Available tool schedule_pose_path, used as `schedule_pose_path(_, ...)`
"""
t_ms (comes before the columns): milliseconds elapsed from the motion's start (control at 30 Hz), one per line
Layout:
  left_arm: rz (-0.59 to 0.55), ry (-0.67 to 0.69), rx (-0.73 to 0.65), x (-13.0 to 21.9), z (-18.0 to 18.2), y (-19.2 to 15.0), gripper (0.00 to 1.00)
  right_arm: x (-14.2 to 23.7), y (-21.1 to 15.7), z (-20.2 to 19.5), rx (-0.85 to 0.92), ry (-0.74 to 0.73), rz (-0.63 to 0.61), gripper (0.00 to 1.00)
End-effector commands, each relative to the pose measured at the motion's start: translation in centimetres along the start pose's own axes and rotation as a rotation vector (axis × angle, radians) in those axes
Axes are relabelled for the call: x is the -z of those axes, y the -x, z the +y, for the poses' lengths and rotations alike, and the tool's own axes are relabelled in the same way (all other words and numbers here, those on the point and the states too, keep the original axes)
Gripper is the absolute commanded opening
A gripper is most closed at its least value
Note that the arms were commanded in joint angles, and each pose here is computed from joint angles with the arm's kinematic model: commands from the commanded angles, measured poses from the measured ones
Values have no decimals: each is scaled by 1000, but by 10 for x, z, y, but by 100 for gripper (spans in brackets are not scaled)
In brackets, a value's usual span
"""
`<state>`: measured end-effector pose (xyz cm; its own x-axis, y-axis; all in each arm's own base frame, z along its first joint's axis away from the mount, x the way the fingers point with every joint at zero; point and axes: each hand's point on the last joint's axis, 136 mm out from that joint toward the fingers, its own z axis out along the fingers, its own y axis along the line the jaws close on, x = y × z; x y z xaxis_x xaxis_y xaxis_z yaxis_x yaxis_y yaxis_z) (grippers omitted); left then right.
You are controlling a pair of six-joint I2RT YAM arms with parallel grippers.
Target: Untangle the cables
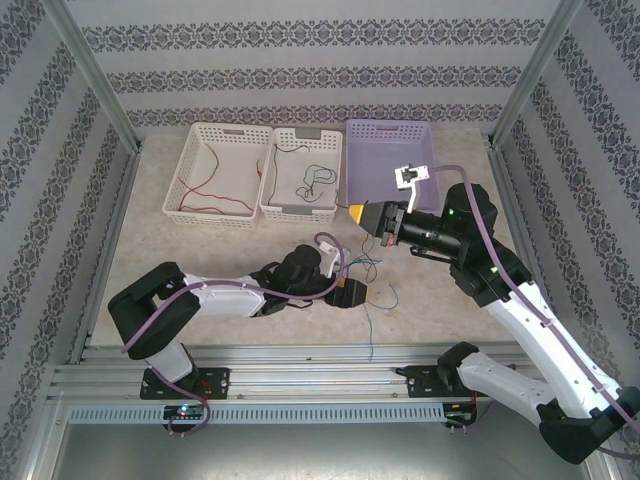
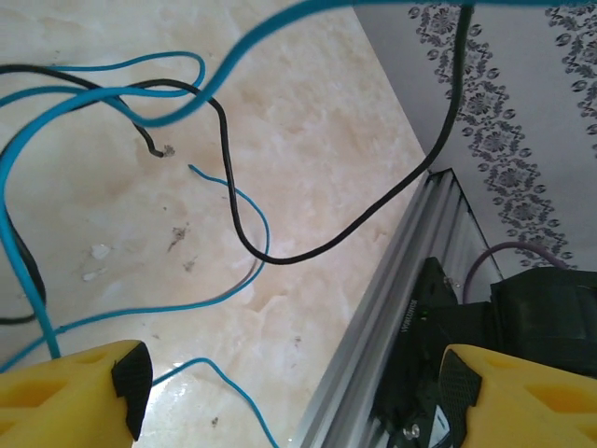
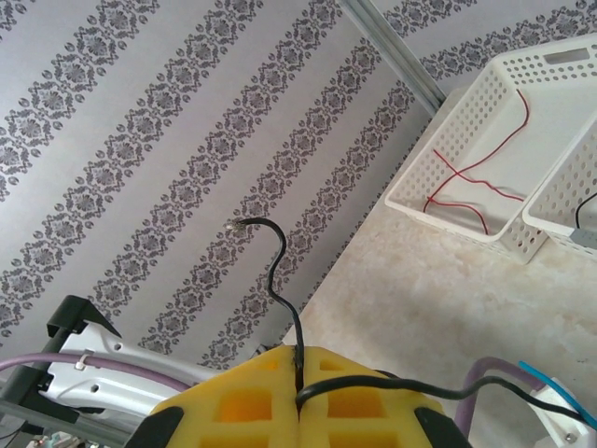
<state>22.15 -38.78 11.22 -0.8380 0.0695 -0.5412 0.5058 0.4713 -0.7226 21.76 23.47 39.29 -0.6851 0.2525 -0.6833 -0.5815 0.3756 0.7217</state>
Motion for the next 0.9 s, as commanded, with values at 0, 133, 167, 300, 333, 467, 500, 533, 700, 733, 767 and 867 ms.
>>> schedule_pose_path(0, -31, 56, -77, 4, 4, 5, 80, 11, 13, 18, 29, 39, -41, 0)
schedule_pose_path(133, -54, 121, -122, 19, 11, 5, 81, 14, 15, 17, 33, 36, -49, 0)
schedule_pose_path(167, -59, 125, -131, 22, 11, 6, 81, 14, 16, 18, 34, 36, -51, 0)
schedule_pose_path(300, -42, 171, -166, 31, 15, 3, 82, 14, 18, 17, 36, 33, -52, 0)
schedule_pose_path(333, -34, 185, -170, 31, 18, 0, 82, 14, 18, 16, 34, 31, -51, 0)
schedule_pose_path(467, -2, 203, -177, 25, 25, -7, 81, 14, 19, 16, 34, 31, -55, 0)
schedule_pose_path(500, 16, 215, -189, 21, 26, -10, 80, 14, 19, 17, 36, 31, -57, 0)
schedule_pose_path(533, 29, 236, -206, 19, 28, -13, 79, 14, 19, 17, 34, 31, -57, 0)
schedule_pose_path(700, 65, 300, -248, 12, 36, -23, 65, 14, 21, 19, 35, 35, -61, 0)
schedule_pose_path(733, 68, 323, -255, 13, 39, -24, 65, 14, 22, 19, 35, 36, -62, 0)
schedule_pose_path(767, 67, 343, -259, 13, 42, -24, 64, 15, 22, 20, 36, 37, -62, 0)
schedule_pose_path(867, 52, 404, -268, 15, 51, -23, 64, 15, 21, 20, 33, 40, -62, 0)
